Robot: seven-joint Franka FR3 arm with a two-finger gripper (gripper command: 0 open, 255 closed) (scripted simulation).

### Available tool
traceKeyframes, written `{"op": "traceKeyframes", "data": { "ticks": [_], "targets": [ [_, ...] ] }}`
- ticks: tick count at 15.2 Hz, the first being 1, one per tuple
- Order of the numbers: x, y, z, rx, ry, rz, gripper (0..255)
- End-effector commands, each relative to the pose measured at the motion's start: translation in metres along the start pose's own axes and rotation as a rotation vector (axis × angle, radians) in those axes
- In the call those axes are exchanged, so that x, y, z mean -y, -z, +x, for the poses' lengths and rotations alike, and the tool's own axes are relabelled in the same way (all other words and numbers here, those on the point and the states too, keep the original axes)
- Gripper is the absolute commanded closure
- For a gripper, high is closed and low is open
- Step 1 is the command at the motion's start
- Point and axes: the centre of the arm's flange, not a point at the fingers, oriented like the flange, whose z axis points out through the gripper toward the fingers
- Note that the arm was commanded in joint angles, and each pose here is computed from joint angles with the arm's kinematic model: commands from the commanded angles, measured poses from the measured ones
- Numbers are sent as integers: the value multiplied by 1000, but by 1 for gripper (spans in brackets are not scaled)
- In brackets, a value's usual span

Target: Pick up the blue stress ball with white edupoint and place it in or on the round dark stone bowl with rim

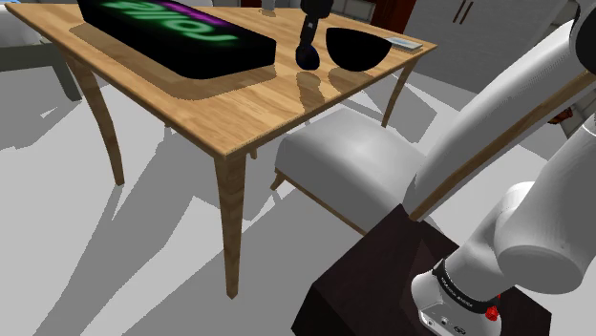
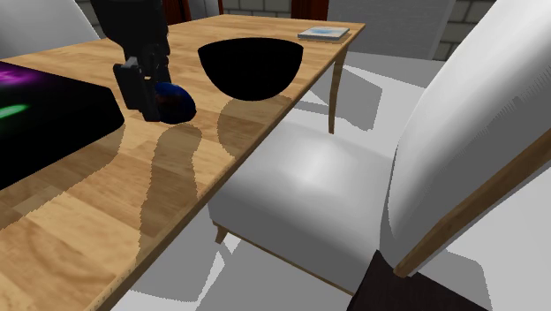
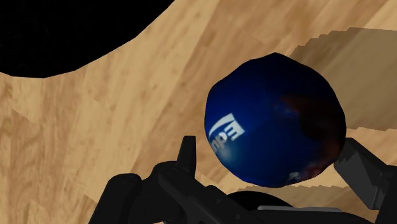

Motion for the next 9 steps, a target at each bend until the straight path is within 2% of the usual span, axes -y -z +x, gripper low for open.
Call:
{"op": "traceKeyframes", "data": {
  "ticks": [1, 4, 5, 9],
  "targets": [
    [0, 0, 0, 0, 0, 0, 0],
    [0, 0, 0, 0, 0, 0, 0],
    [0, 0, 0, 0, 0, 0, 255],
    [0, 0, 0, 0, 0, 0, 255]
  ]
}}
